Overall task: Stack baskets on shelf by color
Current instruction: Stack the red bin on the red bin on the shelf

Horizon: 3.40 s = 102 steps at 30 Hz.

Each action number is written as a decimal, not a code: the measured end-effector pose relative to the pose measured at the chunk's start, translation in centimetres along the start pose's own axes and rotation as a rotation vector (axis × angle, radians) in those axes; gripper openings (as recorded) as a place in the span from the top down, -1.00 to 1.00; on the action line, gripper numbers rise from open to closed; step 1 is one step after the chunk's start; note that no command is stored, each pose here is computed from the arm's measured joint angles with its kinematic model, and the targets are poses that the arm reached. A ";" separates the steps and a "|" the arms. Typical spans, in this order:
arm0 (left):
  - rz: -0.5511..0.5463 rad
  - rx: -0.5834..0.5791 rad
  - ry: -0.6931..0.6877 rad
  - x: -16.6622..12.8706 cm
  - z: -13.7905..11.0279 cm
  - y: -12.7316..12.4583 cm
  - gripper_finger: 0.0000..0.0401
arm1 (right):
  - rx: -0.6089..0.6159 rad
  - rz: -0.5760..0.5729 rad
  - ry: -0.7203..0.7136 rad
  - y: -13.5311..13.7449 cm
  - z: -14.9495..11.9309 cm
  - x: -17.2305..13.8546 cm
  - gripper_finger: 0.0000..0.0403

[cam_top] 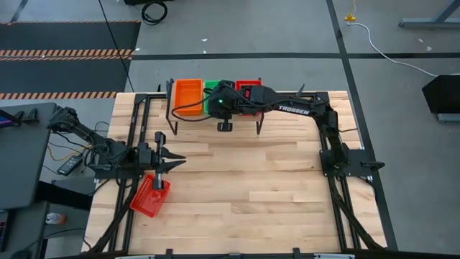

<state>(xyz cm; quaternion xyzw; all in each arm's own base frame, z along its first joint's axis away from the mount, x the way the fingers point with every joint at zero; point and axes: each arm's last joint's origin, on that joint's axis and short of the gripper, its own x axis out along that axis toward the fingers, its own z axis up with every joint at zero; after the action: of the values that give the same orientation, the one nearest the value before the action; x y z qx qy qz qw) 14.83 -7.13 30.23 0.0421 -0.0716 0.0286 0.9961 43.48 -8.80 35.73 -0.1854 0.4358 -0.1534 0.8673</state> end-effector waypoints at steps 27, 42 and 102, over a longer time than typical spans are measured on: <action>-0.068 -0.062 0.528 0.5 -3.6 -1.3 0.75 | 0.099 0.413 0.326 21.5 -5.0 -1.5 0.42; 0.001 -0.311 1.379 -1.0 -5.1 -1.9 0.67 | -0.045 0.421 0.370 24.7 -8.7 0.2 0.42; -0.172 -0.204 0.867 17.0 -20.8 -0.9 0.80 | -0.047 0.334 0.531 29.5 -11.6 -8.3 0.42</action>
<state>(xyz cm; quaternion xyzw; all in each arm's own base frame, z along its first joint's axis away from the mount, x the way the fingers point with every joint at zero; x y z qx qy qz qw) 34.59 -5.37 12.16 -0.0663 0.3536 -0.0465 0.9319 32.36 18.62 21.74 -0.0846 0.6748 -0.0419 0.7319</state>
